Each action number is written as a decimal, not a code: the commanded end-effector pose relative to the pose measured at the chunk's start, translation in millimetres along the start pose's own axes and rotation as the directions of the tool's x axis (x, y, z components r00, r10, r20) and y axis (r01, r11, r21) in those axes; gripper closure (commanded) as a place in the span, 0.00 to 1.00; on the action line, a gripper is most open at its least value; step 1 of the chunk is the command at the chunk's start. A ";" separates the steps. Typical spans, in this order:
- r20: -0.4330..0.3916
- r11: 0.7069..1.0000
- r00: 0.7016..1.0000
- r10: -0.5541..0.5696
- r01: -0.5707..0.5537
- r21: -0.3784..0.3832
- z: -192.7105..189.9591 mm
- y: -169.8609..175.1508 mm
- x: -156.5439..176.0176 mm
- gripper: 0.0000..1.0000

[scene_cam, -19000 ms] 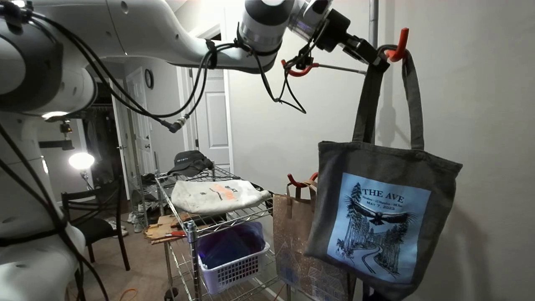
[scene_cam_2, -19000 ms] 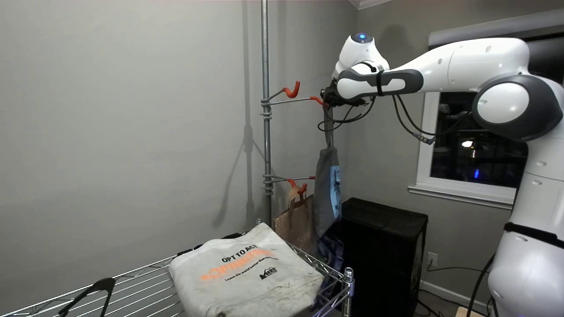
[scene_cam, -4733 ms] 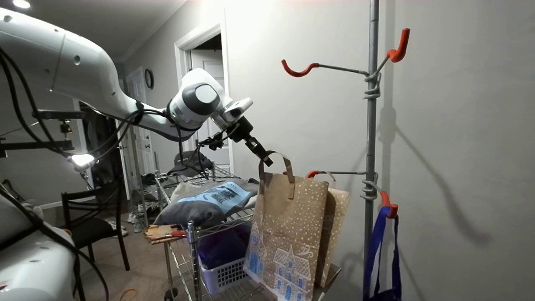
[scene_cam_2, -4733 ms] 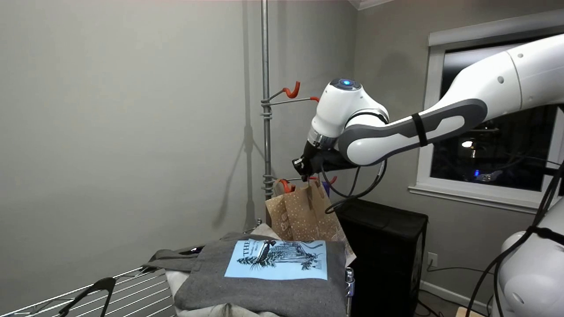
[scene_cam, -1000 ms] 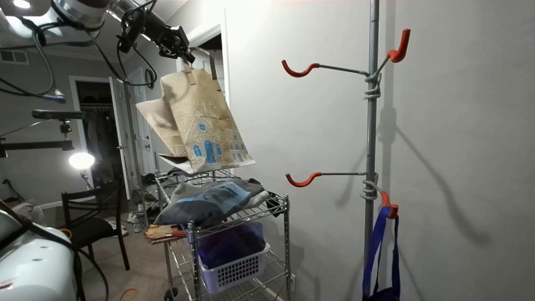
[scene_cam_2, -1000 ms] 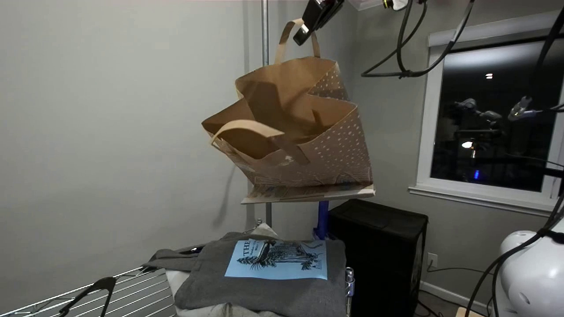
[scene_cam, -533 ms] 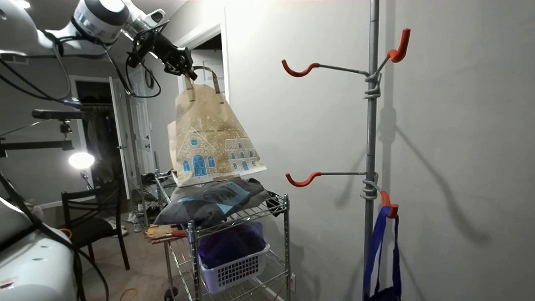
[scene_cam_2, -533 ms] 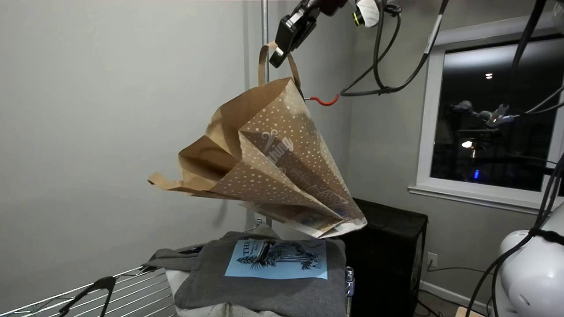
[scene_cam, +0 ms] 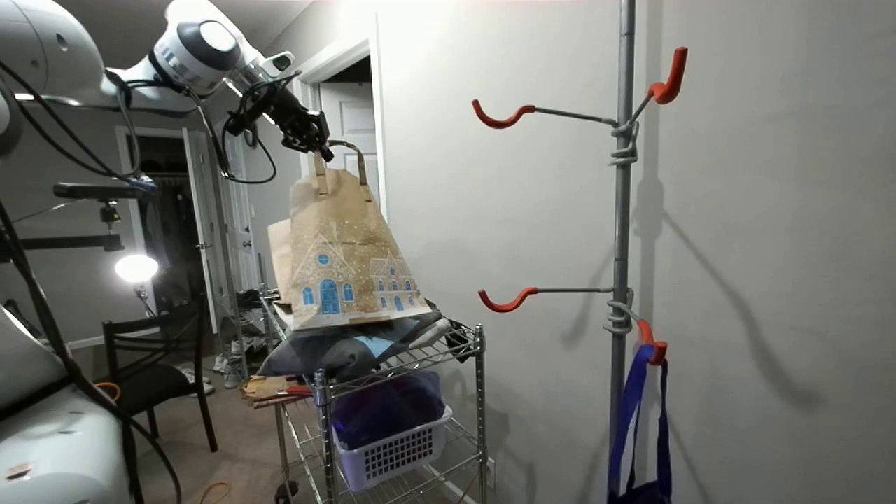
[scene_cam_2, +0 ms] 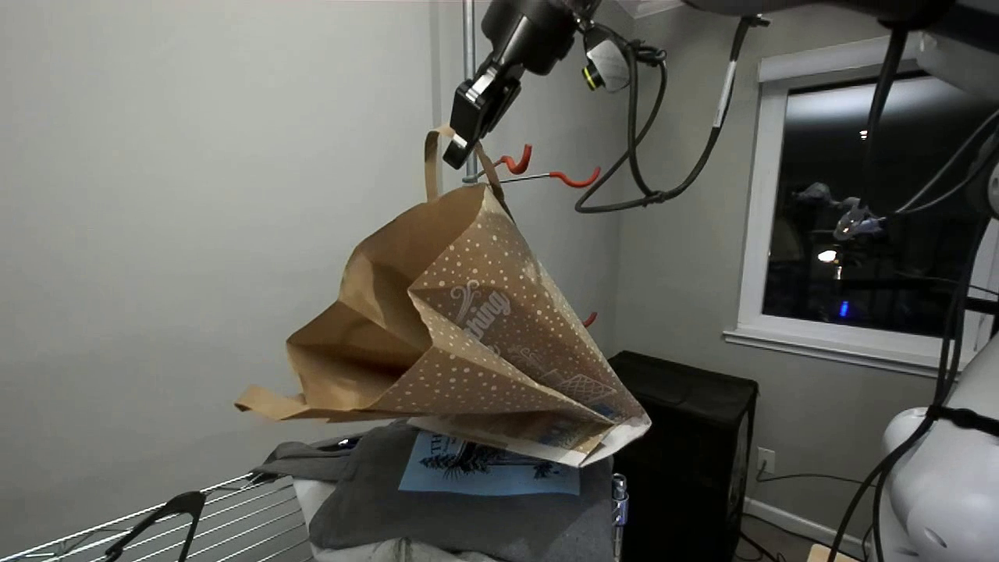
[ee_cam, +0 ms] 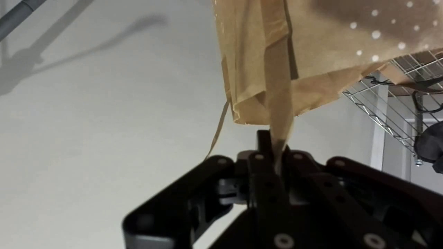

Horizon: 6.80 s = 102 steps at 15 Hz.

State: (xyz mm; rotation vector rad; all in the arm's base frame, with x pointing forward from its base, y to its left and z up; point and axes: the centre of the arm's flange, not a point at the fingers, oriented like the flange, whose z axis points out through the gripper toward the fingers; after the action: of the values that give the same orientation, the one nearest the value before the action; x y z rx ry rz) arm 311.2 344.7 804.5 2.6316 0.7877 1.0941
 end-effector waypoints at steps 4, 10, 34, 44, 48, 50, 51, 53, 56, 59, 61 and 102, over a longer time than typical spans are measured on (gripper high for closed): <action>0.044 1.000 0.999 -0.026 0.026 -0.009 27.9 -19.0 -0.5 0.96; 0.076 0.999 0.996 -0.048 0.047 0.016 41.2 -25.0 -3.3 0.46; 0.236 0.908 0.879 0.413 -0.380 -0.175 100.6 133.5 -171.3 0.00; 0.285 0.646 0.580 0.763 -0.692 -0.322 184.1 320.4 -344.2 0.00; 0.270 0.557 0.490 0.829 -0.770 -0.312 229.5 352.1 -376.3 0.00; 0.255 0.544 0.484 0.837 -0.784 -0.299 243.3 361.6 -375.1 0.00; 0.246 0.538 0.481 0.841 -0.788 -0.300 248.6 364.4 -374.3 0.00; 0.240 0.531 0.476 0.846 -0.791 -0.303 255.5 369.6 -374.4 0.00; 0.250 0.525 0.464 0.850 -0.787 -0.325 253.7 361.0 -377.2 0.00; 0.250 0.528 0.467 0.848 -0.783 -0.329 254.0 360.0 -376.0 0.00; 0.250 0.528 0.467 0.848 -0.783 -0.329 254.0 359.8 -375.8 0.00; -0.136 0.302 0.418 0.898 -0.812 -0.499 464.2 415.6 -347.4 0.92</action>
State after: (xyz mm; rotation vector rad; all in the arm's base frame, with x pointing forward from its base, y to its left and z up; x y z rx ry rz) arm 596.3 -176.8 412.6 2.5045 -1.0400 0.9640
